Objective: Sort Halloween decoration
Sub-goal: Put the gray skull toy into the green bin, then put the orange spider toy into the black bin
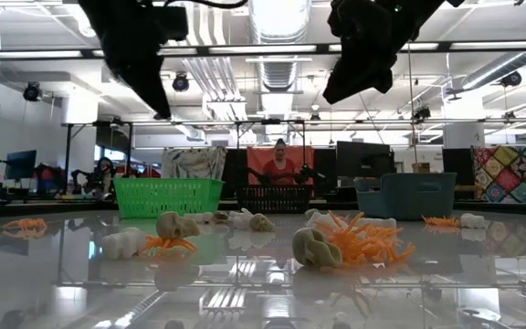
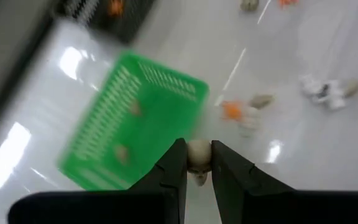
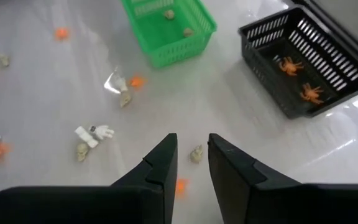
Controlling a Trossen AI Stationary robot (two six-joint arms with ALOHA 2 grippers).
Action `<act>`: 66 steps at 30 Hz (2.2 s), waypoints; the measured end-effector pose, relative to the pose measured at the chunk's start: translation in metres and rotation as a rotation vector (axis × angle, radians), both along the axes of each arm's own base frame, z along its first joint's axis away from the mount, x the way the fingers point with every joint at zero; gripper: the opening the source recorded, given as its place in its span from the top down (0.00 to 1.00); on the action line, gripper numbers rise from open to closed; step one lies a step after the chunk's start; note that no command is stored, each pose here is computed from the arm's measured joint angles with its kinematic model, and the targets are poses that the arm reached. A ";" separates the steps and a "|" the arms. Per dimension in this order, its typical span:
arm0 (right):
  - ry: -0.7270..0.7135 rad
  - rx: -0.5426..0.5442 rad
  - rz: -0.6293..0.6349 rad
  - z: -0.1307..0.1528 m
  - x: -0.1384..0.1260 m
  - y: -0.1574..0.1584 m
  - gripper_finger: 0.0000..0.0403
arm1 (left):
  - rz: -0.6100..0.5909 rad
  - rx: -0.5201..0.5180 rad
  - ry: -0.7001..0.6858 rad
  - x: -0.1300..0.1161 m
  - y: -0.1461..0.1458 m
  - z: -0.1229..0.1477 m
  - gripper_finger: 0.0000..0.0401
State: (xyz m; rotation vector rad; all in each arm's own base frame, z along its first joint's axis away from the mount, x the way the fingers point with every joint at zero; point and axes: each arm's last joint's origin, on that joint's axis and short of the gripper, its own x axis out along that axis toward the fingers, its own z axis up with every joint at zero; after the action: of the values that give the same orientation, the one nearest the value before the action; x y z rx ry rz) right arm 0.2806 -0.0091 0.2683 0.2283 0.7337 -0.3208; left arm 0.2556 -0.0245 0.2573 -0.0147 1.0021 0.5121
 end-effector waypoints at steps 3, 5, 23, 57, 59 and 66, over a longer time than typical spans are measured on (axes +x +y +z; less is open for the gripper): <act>0.014 0.014 0.002 -0.001 -0.001 0.004 0.80 | -0.155 0.095 0.115 0.001 0.018 -0.001 0.91; 0.021 0.028 0.014 -0.002 -0.002 0.006 0.80 | -0.256 0.122 0.183 0.001 0.031 -0.004 0.91; 0.015 0.122 0.004 -0.002 -0.002 0.010 0.80 | -0.508 -0.015 0.152 0.004 0.115 -0.052 0.91; 0.014 0.433 -0.021 -0.003 -0.003 0.040 0.80 | -0.378 0.008 0.183 0.012 0.121 -0.060 0.76; 0.019 0.477 -0.029 -0.003 -0.004 0.042 0.80 | -0.349 0.009 0.141 0.009 0.120 -0.051 0.76; 0.034 0.556 -0.039 -0.002 -0.005 0.054 0.81 | -0.287 0.037 -0.068 0.000 0.108 -0.014 0.76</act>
State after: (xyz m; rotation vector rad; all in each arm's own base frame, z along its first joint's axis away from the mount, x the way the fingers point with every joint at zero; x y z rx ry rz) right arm 0.2751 0.0454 0.2659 0.7651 0.8422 -0.1512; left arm 0.2556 0.0834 0.2435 0.1427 0.9098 0.2654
